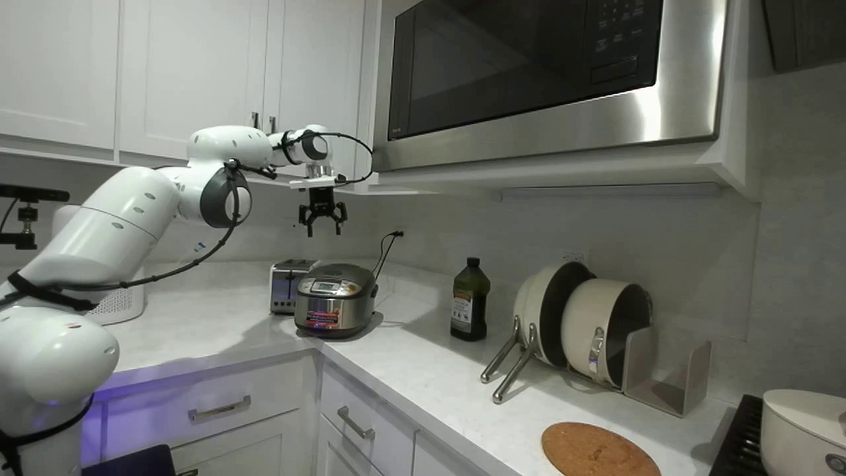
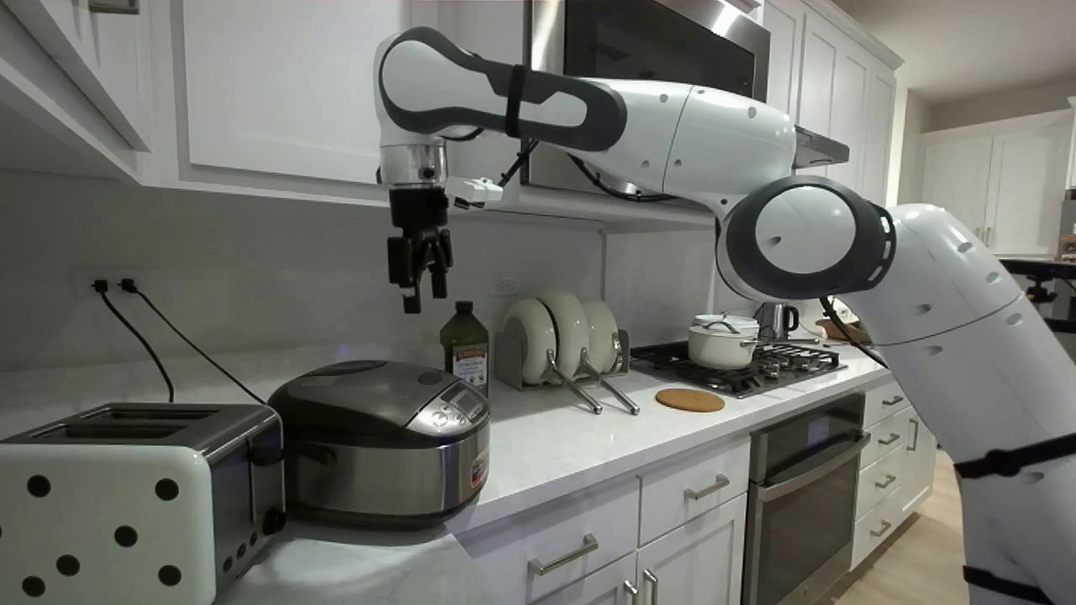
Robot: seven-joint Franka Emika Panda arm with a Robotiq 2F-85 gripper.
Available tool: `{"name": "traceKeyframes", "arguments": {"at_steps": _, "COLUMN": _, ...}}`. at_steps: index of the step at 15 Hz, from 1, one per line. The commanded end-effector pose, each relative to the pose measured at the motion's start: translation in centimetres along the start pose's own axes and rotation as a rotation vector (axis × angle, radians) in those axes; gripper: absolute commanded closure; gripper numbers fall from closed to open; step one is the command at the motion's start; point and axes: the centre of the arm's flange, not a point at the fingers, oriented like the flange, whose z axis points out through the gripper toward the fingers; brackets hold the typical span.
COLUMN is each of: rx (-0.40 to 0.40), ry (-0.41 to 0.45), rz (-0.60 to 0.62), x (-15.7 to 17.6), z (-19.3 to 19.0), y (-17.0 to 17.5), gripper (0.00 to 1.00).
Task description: Close the lid of the rice cooker.
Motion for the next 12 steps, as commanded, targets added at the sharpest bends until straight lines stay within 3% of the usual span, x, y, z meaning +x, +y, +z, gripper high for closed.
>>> {"name": "traceKeyframes", "arguments": {"at_steps": 1, "rx": 0.007, "ry": -0.007, "rz": 0.005, "x": -4.8, "z": -2.8, "y": 0.1, "gripper": 0.0}}
{"name": "traceKeyframes", "arguments": {"at_steps": 12, "rx": 0.015, "ry": -0.02, "rz": 0.102, "x": -15.3, "z": -9.6, "y": -0.2, "gripper": 0.0}}
